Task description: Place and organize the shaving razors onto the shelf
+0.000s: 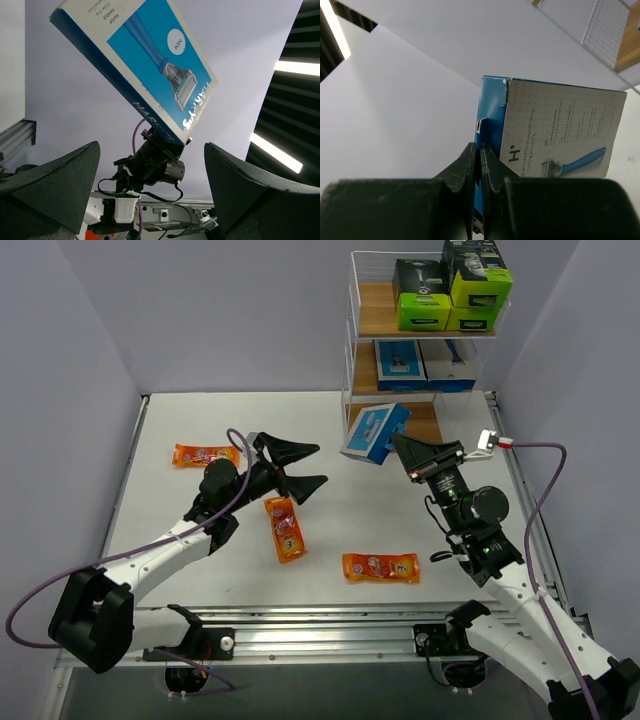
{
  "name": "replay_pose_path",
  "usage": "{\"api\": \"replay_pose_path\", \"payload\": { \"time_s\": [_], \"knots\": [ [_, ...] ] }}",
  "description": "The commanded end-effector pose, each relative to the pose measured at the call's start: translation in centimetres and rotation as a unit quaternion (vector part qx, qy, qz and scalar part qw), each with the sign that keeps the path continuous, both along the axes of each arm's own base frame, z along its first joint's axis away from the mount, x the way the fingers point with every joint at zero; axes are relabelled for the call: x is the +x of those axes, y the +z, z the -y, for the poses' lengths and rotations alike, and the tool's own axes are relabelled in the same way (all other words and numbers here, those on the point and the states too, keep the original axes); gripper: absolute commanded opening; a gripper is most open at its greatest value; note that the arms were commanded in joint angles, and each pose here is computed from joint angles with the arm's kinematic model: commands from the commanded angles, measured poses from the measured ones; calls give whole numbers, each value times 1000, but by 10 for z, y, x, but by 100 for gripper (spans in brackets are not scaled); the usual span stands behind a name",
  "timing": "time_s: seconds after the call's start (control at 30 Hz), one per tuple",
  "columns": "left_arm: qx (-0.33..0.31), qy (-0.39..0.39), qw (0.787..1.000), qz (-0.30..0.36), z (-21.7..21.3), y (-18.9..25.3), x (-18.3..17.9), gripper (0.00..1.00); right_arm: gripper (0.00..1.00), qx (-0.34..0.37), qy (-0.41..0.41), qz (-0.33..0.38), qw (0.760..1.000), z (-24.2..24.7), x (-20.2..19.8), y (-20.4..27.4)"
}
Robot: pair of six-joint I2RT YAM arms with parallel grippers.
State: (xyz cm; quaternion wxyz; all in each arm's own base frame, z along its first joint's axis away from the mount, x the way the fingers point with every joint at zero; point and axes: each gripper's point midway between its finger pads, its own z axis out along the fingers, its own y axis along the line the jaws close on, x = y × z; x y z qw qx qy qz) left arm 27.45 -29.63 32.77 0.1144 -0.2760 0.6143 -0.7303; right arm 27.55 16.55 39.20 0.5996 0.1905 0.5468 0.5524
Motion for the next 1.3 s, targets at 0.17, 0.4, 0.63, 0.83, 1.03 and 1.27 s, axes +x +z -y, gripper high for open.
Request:
{"api": "replay_pose_path", "payload": {
  "time_s": [0.17,0.4,0.63,0.83,1.03,1.27],
  "knots": [
    [-84,-39,996,5,37,53,-12,94,0,26,6,103,994,-19,-18,48],
    [-88,-27,996,-4,46,57,-10,94,0,30,20,108,994,-26,-25,41],
    [-84,-26,996,-24,64,42,-8,94,0,36,35,105,993,-34,-30,34],
    [-96,-31,995,-25,75,39,-5,94,0,37,44,103,993,-36,-35,31],
    [-85,13,996,-36,58,23,2,94,0,27,51,85,995,-32,-45,20],
    [-66,63,996,-19,32,24,13,84,0,19,64,47,997,-26,-57,-12]
  ]
}}
